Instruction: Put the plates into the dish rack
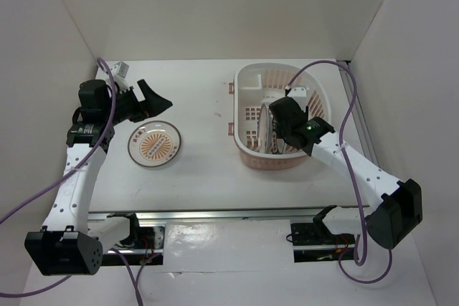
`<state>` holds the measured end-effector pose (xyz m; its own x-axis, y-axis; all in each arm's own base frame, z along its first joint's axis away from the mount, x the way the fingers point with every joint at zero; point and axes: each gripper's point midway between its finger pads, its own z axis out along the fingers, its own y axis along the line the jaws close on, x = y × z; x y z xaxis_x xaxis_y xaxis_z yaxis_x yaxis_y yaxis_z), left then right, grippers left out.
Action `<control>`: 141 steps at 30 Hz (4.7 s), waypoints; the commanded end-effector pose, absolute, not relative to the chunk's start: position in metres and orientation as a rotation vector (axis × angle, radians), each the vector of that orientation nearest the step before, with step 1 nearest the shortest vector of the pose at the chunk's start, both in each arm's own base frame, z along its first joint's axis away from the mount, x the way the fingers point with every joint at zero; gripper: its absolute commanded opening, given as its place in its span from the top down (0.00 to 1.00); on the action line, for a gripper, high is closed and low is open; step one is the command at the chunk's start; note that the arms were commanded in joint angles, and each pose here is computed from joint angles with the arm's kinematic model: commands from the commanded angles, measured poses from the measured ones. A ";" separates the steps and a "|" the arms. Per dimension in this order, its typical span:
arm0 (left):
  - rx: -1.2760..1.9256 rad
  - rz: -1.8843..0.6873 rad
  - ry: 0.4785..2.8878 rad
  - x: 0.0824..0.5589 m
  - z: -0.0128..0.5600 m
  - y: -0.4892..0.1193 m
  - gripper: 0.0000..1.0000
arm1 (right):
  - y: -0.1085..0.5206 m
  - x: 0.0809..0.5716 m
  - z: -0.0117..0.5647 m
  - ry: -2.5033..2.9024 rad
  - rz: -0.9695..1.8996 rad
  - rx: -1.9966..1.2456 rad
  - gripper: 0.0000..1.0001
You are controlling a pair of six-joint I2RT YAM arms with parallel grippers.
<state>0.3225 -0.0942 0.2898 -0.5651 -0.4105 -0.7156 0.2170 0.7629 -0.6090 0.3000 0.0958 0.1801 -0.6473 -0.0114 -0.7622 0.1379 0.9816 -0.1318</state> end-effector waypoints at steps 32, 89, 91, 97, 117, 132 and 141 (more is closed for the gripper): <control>-0.990 -0.486 2.078 0.278 0.165 -0.014 0.00 | 0.182 0.240 0.349 2.014 0.245 -0.185 0.01; -1.230 -0.419 1.935 0.310 0.102 0.014 1.00 | 0.266 0.234 0.347 1.888 0.628 -0.451 0.01; -1.106 -0.465 1.861 0.309 0.145 0.011 1.00 | 0.273 0.236 0.355 1.856 0.644 -0.457 0.01; -0.770 -0.623 1.753 0.298 0.242 -0.016 1.00 | 0.302 0.242 0.361 1.823 0.714 -0.519 0.01; -0.013 -1.184 1.497 0.241 0.345 -0.117 1.00 | 0.323 0.313 0.341 1.839 0.815 -0.600 0.02; -0.186 -1.009 1.641 0.268 0.316 -0.093 0.04 | 0.275 0.307 0.416 1.743 0.741 -0.358 1.00; -0.246 -0.773 1.761 0.270 0.295 -0.068 0.00 | 0.113 0.292 0.463 1.703 0.152 0.163 1.00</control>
<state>0.2682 -0.0807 0.3007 -0.3528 -0.5772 -0.7365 0.2729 0.6894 -0.6710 0.3074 0.1911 0.4229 -0.2719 0.1322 -0.9532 -0.2643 0.9422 0.2061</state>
